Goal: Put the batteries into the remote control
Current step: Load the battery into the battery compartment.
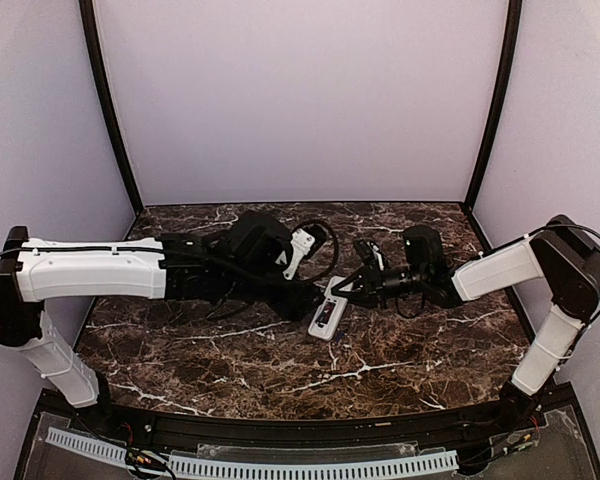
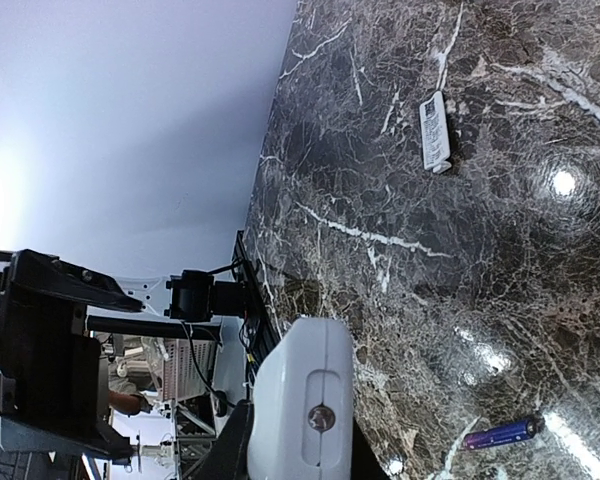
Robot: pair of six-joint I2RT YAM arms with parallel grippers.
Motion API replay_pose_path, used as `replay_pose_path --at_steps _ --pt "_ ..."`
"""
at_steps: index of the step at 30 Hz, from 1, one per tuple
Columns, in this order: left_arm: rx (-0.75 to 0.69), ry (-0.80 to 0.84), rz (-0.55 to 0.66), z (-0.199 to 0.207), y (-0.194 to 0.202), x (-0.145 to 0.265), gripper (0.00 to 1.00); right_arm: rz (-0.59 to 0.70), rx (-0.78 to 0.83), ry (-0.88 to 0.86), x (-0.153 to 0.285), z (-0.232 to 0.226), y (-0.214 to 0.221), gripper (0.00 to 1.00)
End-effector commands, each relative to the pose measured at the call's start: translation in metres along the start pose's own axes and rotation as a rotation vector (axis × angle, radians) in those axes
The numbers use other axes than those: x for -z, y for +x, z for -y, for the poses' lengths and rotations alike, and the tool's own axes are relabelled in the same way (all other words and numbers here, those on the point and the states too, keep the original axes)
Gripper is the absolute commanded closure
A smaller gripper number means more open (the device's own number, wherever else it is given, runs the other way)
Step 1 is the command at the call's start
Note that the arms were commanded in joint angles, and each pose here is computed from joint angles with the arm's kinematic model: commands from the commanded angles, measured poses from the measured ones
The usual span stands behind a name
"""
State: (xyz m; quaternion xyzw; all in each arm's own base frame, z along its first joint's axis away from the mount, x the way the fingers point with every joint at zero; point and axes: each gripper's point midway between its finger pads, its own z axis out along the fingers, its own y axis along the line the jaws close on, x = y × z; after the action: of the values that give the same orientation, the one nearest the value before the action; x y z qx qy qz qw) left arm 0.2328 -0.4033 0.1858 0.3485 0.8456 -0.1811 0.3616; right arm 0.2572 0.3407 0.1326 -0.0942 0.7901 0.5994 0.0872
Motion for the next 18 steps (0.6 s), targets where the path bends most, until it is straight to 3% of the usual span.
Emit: replay_pose_path --at_steps 1,9,18 --pt "-0.228 0.115 0.101 0.013 -0.002 0.029 0.33 -0.052 0.052 -0.053 0.002 -0.013 0.005 1.00" --pt "-0.589 0.321 0.223 0.043 0.036 0.054 0.39 -0.158 0.075 -0.093 0.003 -0.024 0.019 1.00" --pt "-0.800 0.354 0.161 0.064 0.063 0.036 0.59 -0.225 0.076 -0.098 -0.003 -0.026 0.029 1.00"
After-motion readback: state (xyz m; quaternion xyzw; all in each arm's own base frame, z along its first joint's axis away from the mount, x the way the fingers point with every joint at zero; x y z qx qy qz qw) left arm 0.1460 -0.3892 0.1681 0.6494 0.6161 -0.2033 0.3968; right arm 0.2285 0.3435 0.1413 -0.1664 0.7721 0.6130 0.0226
